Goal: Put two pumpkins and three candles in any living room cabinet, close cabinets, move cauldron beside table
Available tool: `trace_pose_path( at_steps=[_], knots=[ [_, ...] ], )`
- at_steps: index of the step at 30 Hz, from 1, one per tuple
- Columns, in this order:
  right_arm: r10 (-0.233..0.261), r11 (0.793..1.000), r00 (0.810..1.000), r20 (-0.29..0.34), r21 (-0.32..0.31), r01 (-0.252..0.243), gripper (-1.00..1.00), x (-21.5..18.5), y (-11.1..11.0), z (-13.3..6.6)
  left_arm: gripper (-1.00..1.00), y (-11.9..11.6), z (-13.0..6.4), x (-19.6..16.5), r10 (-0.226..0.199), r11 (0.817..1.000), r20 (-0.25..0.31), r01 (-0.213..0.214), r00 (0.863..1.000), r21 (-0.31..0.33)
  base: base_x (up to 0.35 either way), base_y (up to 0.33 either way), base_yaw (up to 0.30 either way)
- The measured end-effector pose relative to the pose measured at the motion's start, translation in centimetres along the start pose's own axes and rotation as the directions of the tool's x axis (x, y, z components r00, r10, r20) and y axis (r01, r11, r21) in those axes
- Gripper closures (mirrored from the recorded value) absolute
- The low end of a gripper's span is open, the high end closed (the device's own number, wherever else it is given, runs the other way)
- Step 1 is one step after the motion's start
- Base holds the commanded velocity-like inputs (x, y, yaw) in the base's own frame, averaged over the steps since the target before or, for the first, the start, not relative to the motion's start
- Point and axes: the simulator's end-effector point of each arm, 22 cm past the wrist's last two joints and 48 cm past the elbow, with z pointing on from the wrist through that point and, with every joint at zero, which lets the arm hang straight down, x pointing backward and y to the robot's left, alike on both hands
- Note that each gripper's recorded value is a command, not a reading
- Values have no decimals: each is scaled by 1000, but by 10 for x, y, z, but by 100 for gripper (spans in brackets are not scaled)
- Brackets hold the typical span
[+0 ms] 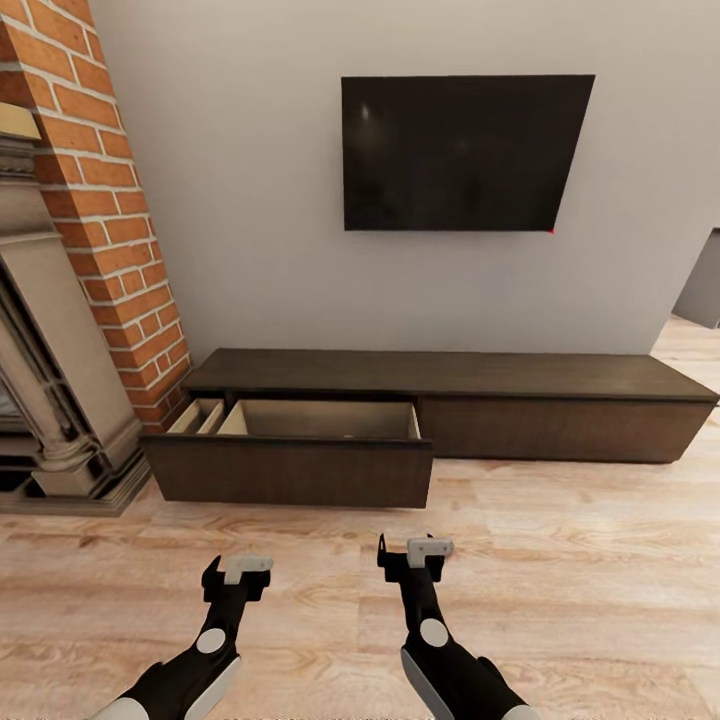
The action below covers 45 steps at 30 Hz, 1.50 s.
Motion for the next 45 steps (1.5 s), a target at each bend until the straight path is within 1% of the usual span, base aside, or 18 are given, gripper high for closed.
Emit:
trace_pose_path(
  at_steps=[6,11,28,31,32,36,42,44,45],
  knots=[
    [1,1000,1000,-4,4,-1,-100,15,-2,1,-100,-8,2,16,1,1000,-9,-1,1000,20,0,0,0],
    [-7,1000,1000,-22,10,7,-100,35,-5,1,-100,-15,4,29,-2,999,-14,2,1000,41,0,0,0],
    [-15,1000,999,-43,11,16,-100,82,-7,3,-100,-22,12,62,-10,999,-2,10,1000,39,0,0,0],
    [-16,1000,999,-46,12,16,-100,90,-7,3,-100,-23,13,58,-24,999,19,23,1000,23,0,0,0],
    [-16,1000,999,-47,12,17,-100,93,-7,3,-100,-23,13,52,-33,999,35,33,999,10,0,0,0],
    [-20,1000,998,-56,13,20,-100,99,-9,3,-100,-23,13,40,-52,999,63,53,997,-13,0,0,0],
    [-20,1000,998,-61,15,21,-100,101,-9,3,-100,-23,13,37,-57,998,70,59,996,-19,0,0,0],
    [-6,1000,997,-72,21,7,-100,104,-11,3,-100,-23,13,37,-57,998,70,59,996,-19,13,0,0],
    [12,1000,997,-82,19,-11,-100,107,-11,2,-100,-22,13,37,-56,998,68,57,996,-20,64,0,0]
  ],
)
